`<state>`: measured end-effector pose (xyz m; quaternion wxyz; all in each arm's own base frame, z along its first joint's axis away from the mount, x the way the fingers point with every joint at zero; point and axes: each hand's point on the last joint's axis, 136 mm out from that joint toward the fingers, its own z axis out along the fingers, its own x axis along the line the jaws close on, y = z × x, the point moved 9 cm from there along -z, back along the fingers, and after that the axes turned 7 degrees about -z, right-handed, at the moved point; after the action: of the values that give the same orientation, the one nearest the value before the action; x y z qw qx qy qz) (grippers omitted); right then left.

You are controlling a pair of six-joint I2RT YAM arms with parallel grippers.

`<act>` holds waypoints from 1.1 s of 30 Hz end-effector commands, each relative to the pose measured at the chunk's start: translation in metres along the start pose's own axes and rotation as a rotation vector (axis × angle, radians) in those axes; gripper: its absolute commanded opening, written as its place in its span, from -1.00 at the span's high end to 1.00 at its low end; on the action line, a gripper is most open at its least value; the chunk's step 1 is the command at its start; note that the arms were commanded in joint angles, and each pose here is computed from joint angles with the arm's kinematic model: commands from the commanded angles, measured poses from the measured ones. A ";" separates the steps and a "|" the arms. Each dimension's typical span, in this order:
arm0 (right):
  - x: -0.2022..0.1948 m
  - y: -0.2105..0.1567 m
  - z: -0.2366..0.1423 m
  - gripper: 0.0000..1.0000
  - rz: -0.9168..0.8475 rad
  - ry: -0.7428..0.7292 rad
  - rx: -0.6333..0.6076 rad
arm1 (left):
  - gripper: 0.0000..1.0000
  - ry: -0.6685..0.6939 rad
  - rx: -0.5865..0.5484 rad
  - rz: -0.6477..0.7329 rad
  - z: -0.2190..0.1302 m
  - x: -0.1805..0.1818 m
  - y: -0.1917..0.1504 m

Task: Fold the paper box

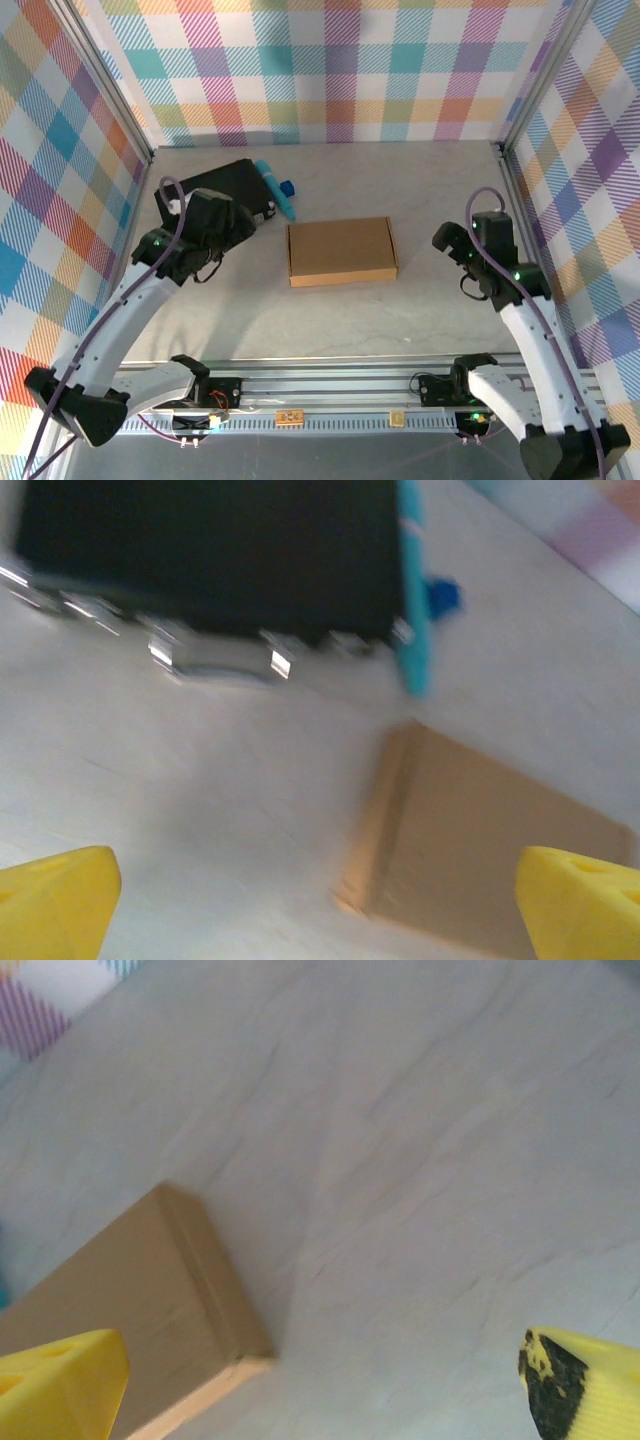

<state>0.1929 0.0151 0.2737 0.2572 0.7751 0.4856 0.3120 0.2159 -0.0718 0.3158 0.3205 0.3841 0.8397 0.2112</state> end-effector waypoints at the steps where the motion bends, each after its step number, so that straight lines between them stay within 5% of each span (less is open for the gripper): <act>1: -0.025 -0.018 0.022 -0.98 -0.152 -0.159 -0.173 | -0.99 0.286 -0.290 0.163 0.010 0.048 0.001; 4: -0.038 -0.044 0.048 -0.98 -0.321 -0.197 -0.258 | -0.99 0.198 -0.380 0.366 0.028 0.055 -0.010; 8: -0.039 -0.066 0.079 -0.98 -0.456 -0.154 -0.298 | -0.99 0.124 -0.380 0.425 0.072 0.068 -0.023; 14: -0.015 -0.057 0.115 -0.98 -0.532 -0.029 -0.316 | -0.99 0.125 -0.202 0.379 0.141 0.083 -0.025; 20: -0.005 -0.027 0.151 -0.98 -0.475 0.140 -0.409 | -0.99 0.031 -0.236 0.326 0.187 0.084 -0.020; 30: -0.005 -0.036 0.182 -0.98 -0.462 0.258 -0.391 | -0.99 -0.196 -0.272 0.405 0.217 0.068 -0.016; 33: -0.005 -0.036 0.183 -0.98 -0.463 0.251 -0.383 | -0.99 -0.210 -0.415 0.374 0.213 0.083 -0.032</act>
<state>0.3002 0.0041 0.1124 0.3849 0.5652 0.6155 0.3918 0.3111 0.0012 0.1085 0.3632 0.4951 0.7062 0.3525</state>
